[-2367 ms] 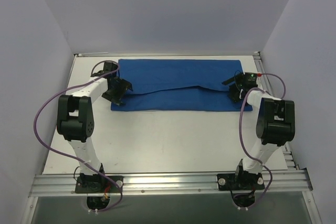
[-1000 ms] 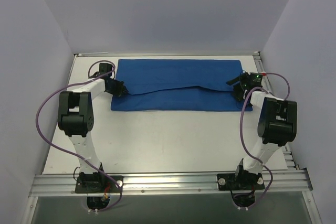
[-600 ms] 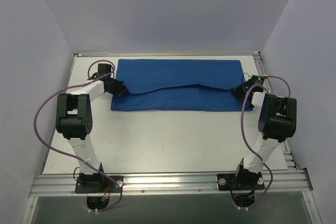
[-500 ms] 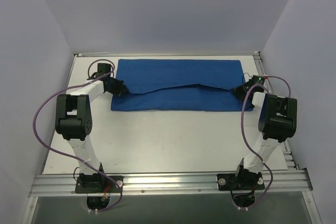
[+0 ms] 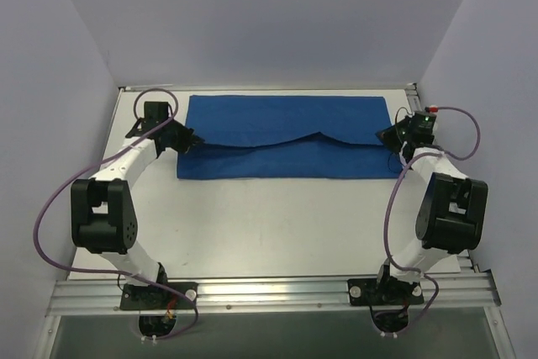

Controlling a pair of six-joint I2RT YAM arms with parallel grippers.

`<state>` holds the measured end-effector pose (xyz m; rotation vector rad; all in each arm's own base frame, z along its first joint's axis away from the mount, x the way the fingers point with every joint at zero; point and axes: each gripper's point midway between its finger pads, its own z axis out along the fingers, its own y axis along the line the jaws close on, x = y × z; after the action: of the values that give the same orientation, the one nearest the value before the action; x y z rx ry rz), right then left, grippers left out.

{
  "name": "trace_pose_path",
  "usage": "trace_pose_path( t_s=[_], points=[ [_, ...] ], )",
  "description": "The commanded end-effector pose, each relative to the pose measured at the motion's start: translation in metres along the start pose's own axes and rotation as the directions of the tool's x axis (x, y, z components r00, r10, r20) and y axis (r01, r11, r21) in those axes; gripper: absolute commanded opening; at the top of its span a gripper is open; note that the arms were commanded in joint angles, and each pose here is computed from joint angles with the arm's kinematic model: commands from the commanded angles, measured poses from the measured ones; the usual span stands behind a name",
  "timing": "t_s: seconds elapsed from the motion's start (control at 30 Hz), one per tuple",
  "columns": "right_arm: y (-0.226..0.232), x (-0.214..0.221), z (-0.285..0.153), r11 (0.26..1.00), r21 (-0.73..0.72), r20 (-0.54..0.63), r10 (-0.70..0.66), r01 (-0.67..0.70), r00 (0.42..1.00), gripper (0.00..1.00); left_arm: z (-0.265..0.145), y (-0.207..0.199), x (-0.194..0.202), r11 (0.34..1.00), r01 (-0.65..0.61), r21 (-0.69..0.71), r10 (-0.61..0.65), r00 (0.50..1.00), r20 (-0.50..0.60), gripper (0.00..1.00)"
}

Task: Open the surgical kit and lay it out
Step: Open the surgical kit at the center of the board.

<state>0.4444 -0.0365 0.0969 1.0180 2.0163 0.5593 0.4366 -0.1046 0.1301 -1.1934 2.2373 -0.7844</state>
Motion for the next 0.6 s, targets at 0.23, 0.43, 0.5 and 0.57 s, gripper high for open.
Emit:
trace_pose_path(
  t_s=[0.23, 0.43, 0.5, 0.57],
  points=[
    [0.012, -0.009, -0.051, 0.998, 0.0, 0.045, -0.064, 0.064, 0.997, 0.08, -0.046, -0.004, 0.016, 0.995, -0.055, 0.078, 0.056, 0.998, -0.009, 0.02],
    [0.004, 0.015, -0.025, 0.999, -0.034, -0.061, -0.009, 0.007, 0.998, 0.48, -0.04, -0.007, 0.016, 0.995, -0.05, 0.086, 0.051, 0.999, -0.015, 0.02],
    [0.0, 0.016, -0.018, 1.0, -0.029, -0.053, 0.007, -0.009, 0.999, 0.5, -0.033, -0.006, 0.015, 0.996, -0.038, 0.08, 0.04, 0.999, -0.024, 0.02],
    [-0.007, 0.017, -0.007, 1.0, -0.015, -0.049, 0.023, -0.023, 0.999, 0.49, -0.03, -0.009, 0.014, 0.995, -0.037, 0.09, 0.039, 0.999, -0.024, 0.02]
  ],
)
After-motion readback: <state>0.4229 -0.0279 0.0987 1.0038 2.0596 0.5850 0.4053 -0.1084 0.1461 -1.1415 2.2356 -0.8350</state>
